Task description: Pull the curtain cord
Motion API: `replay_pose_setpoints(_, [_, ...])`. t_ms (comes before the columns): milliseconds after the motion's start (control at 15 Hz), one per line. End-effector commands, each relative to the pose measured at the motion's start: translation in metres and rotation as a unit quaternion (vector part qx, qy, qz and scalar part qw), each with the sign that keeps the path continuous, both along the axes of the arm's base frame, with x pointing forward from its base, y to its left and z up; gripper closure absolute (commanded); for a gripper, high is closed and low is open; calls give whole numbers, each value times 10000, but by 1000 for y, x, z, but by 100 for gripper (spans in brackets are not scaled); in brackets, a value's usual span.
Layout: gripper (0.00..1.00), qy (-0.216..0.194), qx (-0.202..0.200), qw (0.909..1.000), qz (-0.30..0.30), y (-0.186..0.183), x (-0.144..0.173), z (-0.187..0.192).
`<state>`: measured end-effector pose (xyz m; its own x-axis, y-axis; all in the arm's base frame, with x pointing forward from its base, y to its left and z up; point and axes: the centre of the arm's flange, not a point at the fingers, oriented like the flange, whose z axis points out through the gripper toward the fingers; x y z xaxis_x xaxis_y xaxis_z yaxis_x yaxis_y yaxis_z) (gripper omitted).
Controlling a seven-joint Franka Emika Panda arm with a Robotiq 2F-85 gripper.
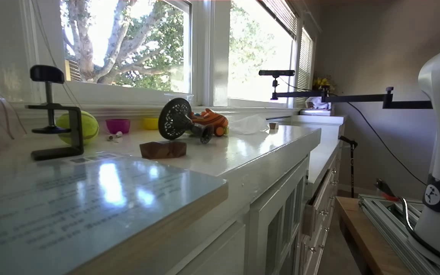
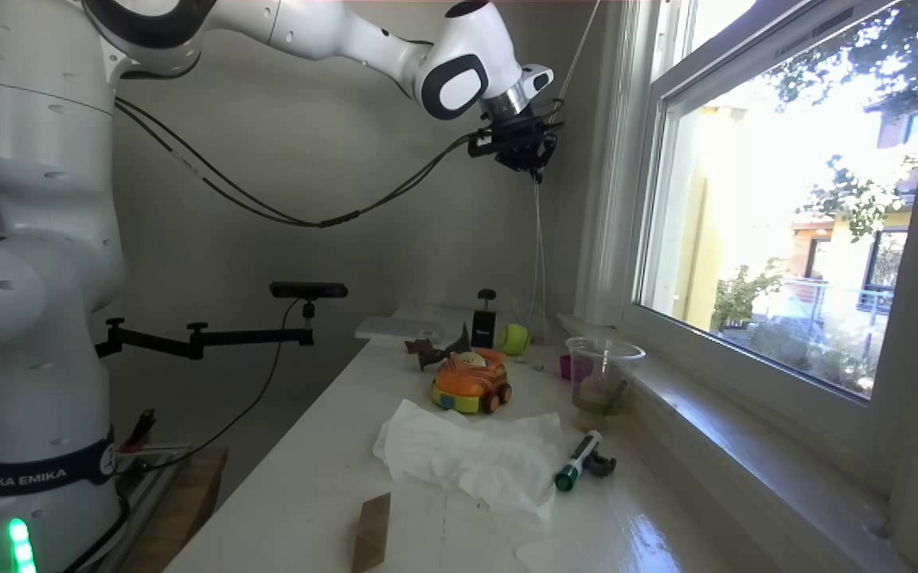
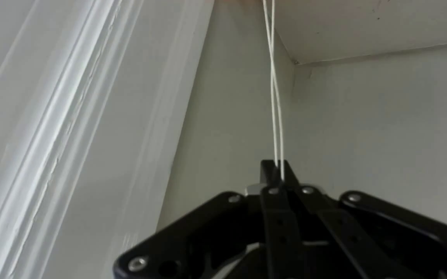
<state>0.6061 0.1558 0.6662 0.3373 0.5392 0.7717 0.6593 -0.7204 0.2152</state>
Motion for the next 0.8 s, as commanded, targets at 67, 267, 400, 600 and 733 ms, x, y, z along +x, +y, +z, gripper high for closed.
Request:
replay_pose_setpoints(67, [100,-278,43,9994,176,4,7,23])
replay_pose_setpoints(267, [100,-498,102,9987,59,-2,15,44])
replay_pose_setpoints(400, [100,-663,132,9977,-13,-8,20,56])
replay_pose_setpoints(600, [100,-867,176,9960,-95,-16,27,74])
replay_pose_setpoints(733, [100,-843,121,9964,31,-7,24,66])
